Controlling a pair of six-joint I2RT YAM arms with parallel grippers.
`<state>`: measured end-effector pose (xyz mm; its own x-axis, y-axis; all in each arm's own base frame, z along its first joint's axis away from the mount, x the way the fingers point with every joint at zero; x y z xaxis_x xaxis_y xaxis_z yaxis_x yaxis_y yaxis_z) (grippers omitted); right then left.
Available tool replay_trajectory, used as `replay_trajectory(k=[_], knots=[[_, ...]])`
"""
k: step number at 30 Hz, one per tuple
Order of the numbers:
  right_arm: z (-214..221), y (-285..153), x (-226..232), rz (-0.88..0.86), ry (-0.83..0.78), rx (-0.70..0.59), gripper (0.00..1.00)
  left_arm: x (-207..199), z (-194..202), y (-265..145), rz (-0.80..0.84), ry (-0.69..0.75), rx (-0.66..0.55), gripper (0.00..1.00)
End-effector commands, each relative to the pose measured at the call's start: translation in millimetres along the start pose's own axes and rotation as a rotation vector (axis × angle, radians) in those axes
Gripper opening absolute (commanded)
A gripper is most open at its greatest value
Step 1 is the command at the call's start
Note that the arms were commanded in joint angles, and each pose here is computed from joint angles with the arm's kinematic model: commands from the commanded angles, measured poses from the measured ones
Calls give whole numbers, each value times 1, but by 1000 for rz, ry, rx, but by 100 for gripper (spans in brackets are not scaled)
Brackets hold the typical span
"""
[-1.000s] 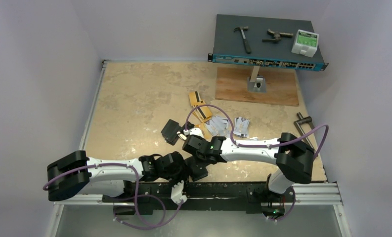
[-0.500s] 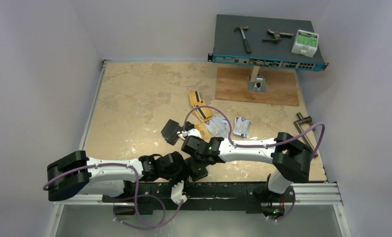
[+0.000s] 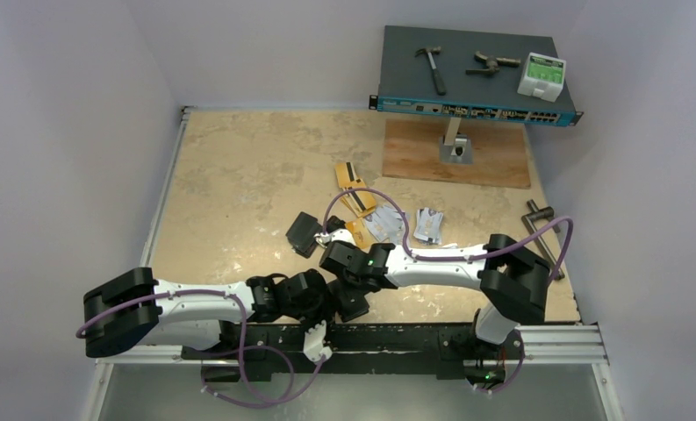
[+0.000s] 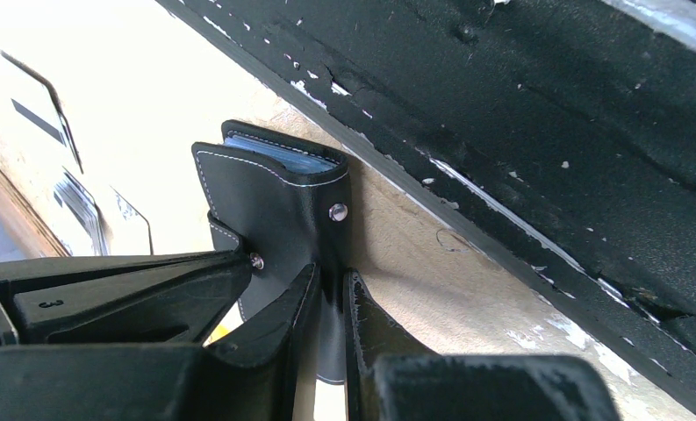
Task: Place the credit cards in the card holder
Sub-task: Close the card holder at the corner of the board.
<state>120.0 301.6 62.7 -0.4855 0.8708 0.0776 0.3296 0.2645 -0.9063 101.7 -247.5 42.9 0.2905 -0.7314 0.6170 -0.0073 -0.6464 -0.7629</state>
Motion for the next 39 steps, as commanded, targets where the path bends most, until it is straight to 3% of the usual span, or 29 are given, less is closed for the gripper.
replay_trajectory(k=[1,39], knots=[[-9,1,15,-42,-10,-20,0,-6,-6,0,30,0,-30,0],[31,54,22,25,-112,131,0,-5,-6,-3,29,-5,-26,0]])
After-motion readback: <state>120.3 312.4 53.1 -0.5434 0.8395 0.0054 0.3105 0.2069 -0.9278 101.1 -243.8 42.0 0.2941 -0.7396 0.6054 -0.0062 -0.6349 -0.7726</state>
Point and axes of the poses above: each gripper's point midway between its finger pads, its own y axis out along the fingers, its own x axis along the line the jaws close on, z = x × y, the point moved 3 cm from there along -y, back along the fingers, and after that the axes turned 2 degrees about y, right-handed, at the moved point
